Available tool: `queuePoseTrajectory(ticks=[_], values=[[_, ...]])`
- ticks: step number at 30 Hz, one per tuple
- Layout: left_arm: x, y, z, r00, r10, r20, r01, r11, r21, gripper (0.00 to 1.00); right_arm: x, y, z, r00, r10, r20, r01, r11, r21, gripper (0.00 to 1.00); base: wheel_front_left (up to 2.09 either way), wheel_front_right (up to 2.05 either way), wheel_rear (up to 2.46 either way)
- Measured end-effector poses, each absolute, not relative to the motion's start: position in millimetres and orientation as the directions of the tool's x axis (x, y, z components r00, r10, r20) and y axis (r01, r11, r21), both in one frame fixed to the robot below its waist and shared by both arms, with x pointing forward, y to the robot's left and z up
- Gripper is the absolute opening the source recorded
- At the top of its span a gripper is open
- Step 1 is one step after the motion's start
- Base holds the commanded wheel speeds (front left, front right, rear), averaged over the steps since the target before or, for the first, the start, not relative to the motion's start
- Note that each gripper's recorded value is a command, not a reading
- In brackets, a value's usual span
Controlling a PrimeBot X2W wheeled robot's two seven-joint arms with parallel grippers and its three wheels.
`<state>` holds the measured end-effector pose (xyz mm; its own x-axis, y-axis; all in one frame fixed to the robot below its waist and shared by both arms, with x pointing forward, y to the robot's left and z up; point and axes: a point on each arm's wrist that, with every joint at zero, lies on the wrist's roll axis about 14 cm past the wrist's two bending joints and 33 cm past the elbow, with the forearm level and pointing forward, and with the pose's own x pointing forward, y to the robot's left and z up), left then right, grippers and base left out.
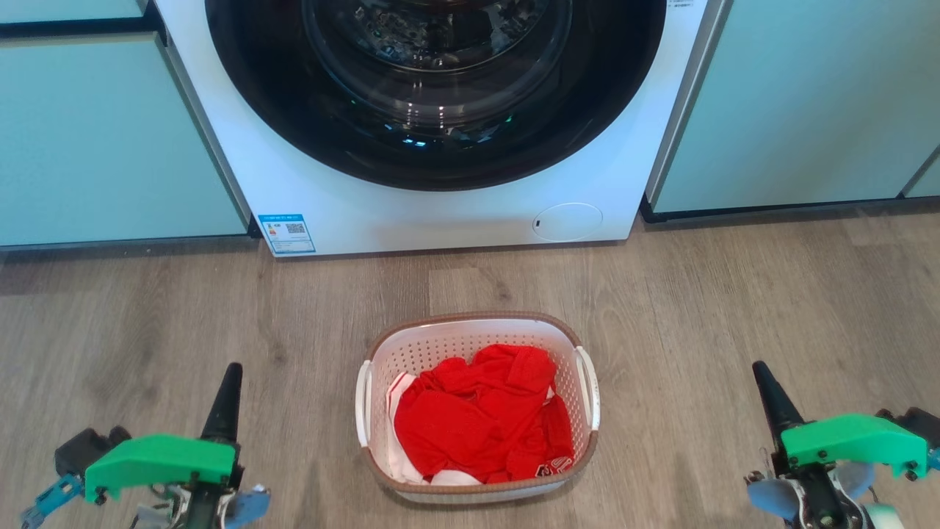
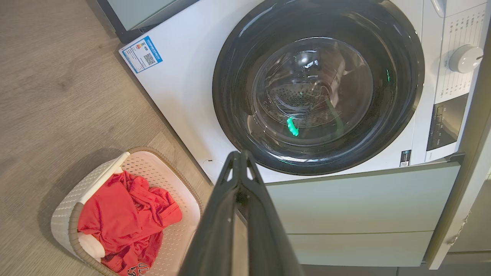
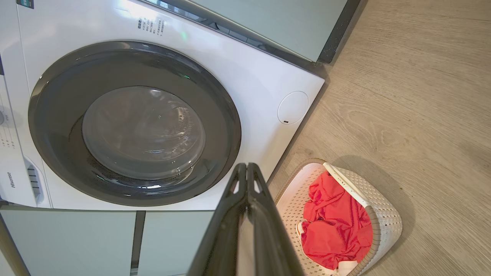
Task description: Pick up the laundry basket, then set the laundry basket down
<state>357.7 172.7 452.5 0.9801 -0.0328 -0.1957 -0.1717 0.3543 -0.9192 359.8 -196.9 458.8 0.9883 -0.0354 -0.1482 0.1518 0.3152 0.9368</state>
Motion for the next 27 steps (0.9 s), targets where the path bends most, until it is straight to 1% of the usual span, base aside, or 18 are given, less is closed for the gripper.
queuePoseTrajectory(ticks=[7,13,26,27], values=[[357.9,178.4,453.0,0.981,-0.024,-0.192,-0.178,0.276,-0.945,0.00,360.9,-199.6,459.7,0.988,-0.037,-0.147,0.152,0.240,0.959,0.00,0.00,0.00,0.00],[363.4,179.0,459.9,0.986,-0.032,-0.165,-0.155,0.208,-0.966,0.00,366.9,-199.0,467.2,0.992,-0.029,-0.125,0.128,0.179,0.976,0.00,0.00,0.00,0.00],[367.1,186.2,465.9,0.990,-0.024,-0.136,-0.134,0.056,-0.989,0.00,368.3,-202.7,468.9,0.993,-0.029,-0.117,0.118,0.040,0.992,0.00,0.00,0.00,0.00],[367.1,186.2,465.9,0.990,-0.024,-0.136,-0.134,0.056,-0.989,0.00,368.3,-202.7,468.9,0.993,-0.029,-0.117,0.118,0.040,0.992,0.00,0.00,0.00,0.00]])
